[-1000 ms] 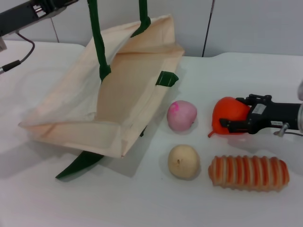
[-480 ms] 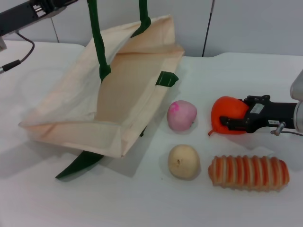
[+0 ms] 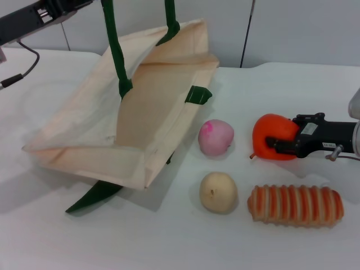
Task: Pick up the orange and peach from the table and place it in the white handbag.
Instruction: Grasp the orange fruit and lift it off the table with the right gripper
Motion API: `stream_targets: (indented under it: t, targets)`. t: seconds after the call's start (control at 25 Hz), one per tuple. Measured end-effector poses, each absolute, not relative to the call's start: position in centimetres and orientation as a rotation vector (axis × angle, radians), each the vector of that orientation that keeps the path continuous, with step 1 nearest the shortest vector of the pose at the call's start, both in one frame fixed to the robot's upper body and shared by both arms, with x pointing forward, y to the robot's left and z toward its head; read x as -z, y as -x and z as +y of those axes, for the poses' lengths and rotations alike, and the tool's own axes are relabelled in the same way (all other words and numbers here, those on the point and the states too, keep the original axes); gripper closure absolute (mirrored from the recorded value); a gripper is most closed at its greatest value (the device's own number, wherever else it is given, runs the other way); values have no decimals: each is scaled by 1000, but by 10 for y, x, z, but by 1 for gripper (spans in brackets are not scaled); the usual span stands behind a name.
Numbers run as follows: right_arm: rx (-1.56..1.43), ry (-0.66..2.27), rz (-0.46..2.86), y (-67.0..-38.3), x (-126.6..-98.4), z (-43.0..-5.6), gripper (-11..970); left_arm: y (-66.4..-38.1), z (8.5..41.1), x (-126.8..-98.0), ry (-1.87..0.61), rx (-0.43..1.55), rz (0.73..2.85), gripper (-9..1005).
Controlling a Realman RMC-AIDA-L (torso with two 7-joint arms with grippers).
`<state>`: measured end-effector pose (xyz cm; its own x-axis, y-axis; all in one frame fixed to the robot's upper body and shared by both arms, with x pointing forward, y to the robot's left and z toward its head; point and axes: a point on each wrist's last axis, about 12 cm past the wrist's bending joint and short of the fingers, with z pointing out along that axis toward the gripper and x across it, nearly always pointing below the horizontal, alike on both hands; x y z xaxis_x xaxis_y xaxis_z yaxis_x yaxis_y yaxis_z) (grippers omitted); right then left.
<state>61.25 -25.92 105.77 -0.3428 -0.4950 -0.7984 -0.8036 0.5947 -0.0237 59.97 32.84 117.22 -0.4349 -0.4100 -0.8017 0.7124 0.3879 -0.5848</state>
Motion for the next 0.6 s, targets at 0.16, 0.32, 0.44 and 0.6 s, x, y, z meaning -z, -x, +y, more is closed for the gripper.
stream_targets:
  t: [0.16, 0.32, 0.44, 0.6]
  targets:
    - [-484, 1013, 2011, -613, -1059, -261, 306, -599, 329, -1173, -275, 1306, 1563, 876]
    - [-491, 992, 1995, -613, -1063, -265, 334, -598, 331, -1173, -271, 1306, 1561, 877]
    - [-510, 931, 1944, -613, -1070, -273, 362, -598, 331, -1174, -268, 1310, 1549, 877]
    - [-557, 903, 1849, -610, -1085, -281, 398, -597, 333, -1175, -266, 1314, 1541, 877]
